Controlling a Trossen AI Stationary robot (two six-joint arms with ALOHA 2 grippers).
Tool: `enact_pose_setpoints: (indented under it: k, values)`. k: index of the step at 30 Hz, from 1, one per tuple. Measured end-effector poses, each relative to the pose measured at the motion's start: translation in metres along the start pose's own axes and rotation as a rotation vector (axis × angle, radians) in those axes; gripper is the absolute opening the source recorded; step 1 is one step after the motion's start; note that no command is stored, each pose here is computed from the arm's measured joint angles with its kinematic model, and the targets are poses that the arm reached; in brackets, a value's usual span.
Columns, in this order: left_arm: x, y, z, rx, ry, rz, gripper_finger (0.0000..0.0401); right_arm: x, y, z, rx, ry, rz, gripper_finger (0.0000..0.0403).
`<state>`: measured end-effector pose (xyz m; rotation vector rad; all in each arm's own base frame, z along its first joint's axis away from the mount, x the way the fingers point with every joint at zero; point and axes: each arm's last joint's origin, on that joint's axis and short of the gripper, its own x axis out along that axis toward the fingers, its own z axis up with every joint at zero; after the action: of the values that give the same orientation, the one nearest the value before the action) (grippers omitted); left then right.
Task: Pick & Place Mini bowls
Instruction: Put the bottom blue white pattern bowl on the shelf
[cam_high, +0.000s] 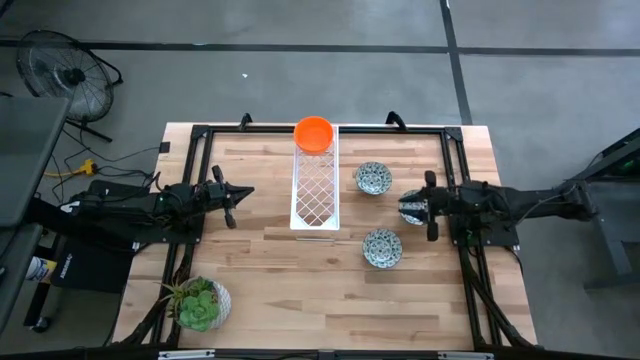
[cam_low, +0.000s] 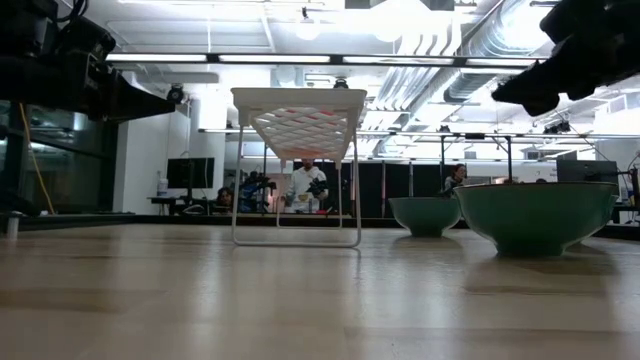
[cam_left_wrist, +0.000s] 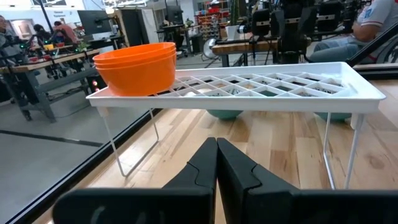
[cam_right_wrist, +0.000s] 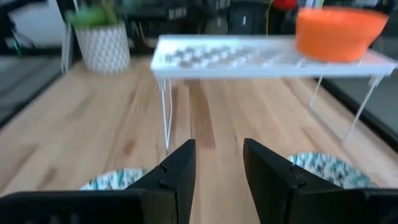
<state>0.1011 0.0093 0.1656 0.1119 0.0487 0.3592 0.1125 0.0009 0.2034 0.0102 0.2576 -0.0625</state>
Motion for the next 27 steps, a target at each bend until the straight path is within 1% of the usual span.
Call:
enact_pose_setpoints:
  k: [5, 11, 17, 20, 27]
  values:
    - [0.0, 0.0, 0.0, 0.0, 0.0, 0.0, 0.0001, 0.005, 0.001, 0.018, -0.011, 0.13, -0.005, 0.0122]
    - [0.0, 0.0, 0.0, 0.0, 0.0, 0.0, 0.0001, 0.016, 0.004, 0.04, 0.007, 0.217, 0.05, 0.0122]
    - [0.0, 0.0, 0.0, 0.0, 0.0, 0.0, 0.0001, 0.026, 0.006, 0.056, 0.0, 0.333, 0.069, 0.0122]
    - [0.0, 0.0, 0.0, 0.0, 0.0, 0.0, 0.0001, 0.031, 0.007, 0.063, -0.026, 0.402, 0.073, 0.0122]
    - [0.0, 0.0, 0.0, 0.0, 0.0, 0.0, 0.0001, 0.045, 0.008, 0.073, -0.049, 0.541, 0.052, 0.0122]
